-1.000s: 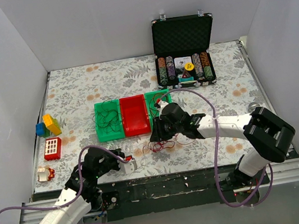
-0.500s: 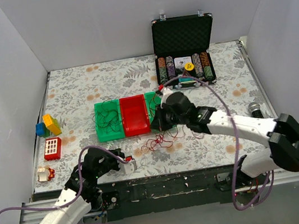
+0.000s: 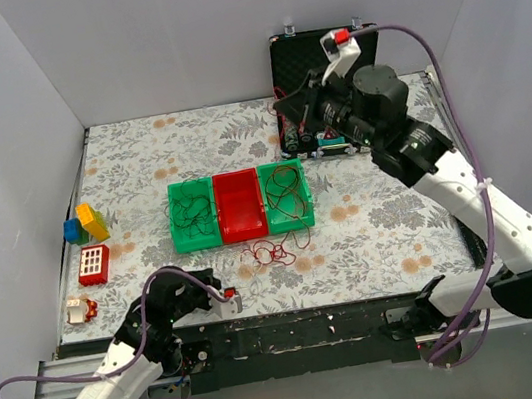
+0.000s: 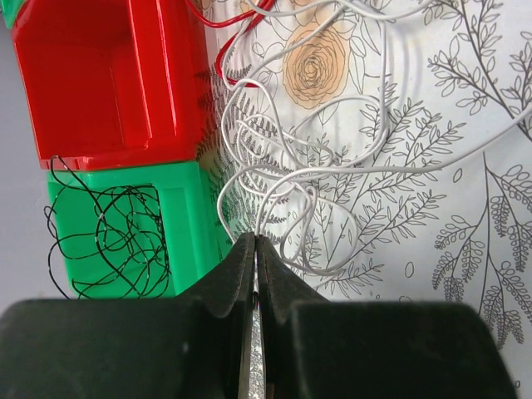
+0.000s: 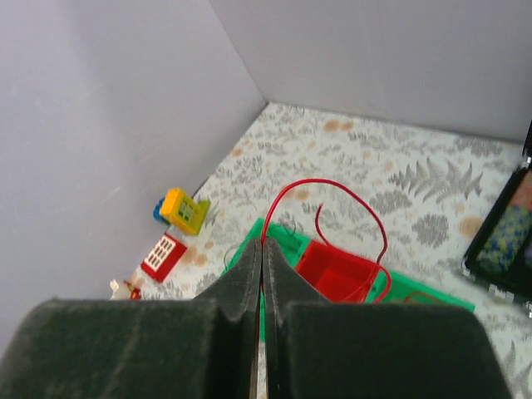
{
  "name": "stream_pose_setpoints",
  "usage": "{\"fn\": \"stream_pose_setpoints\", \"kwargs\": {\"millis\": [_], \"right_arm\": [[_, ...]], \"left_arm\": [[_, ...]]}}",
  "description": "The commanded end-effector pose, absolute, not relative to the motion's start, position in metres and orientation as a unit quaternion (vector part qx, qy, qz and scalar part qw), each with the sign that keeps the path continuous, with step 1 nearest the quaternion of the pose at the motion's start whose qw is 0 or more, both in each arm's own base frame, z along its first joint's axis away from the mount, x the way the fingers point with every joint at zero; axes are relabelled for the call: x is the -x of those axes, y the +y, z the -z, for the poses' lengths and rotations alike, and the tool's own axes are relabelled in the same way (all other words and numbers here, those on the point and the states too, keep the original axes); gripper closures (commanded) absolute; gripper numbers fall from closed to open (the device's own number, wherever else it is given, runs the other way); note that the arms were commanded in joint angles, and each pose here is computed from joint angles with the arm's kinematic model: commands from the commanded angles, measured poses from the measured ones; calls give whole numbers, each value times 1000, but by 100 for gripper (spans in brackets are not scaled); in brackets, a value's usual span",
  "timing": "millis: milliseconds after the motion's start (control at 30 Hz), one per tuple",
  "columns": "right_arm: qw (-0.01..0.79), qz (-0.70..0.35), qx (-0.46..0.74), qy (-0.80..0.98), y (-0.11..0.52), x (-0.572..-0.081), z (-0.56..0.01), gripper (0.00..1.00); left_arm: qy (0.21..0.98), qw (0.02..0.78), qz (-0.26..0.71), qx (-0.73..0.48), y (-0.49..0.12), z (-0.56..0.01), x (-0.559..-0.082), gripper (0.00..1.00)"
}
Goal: Untangle the cables
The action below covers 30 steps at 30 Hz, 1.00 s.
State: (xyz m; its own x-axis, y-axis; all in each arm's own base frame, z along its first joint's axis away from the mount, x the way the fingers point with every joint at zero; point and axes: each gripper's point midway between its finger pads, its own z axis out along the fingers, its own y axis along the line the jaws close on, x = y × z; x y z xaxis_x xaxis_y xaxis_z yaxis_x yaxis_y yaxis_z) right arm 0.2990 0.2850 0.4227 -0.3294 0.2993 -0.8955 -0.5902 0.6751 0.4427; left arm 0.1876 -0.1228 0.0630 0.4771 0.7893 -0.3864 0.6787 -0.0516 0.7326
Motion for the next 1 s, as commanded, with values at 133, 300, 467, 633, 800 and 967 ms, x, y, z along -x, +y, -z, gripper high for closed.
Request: {"fn": "stream_pose_setpoints", "kwargs": {"millis": [133,300,467,633,800,967], "right_arm": [[627,-372,140,669,299,-329,-517,99],[613,-381,149,676,312,-338,-512,99],[591,-385,140,695,315,-340,-470,99],[593,-387,137,692,311,-336,-471,99],[610,-384,144,678,309,-336,-497,99],[634,-394,154,647,304,-326,-530,99]], "left_arm": [[502,452,-73,-733,-117,-58,-185,100],[504,454,-72,-732,-116,-58,-185,100],[506,453,-71,-731,-116,-58,-184,100],[504,454,-71,-731,-116,-56,-184,100],[505,453,-70,-732,-117,-56,-185,100],[509,452,-67,-729,-118,-56,-186,100]]}}
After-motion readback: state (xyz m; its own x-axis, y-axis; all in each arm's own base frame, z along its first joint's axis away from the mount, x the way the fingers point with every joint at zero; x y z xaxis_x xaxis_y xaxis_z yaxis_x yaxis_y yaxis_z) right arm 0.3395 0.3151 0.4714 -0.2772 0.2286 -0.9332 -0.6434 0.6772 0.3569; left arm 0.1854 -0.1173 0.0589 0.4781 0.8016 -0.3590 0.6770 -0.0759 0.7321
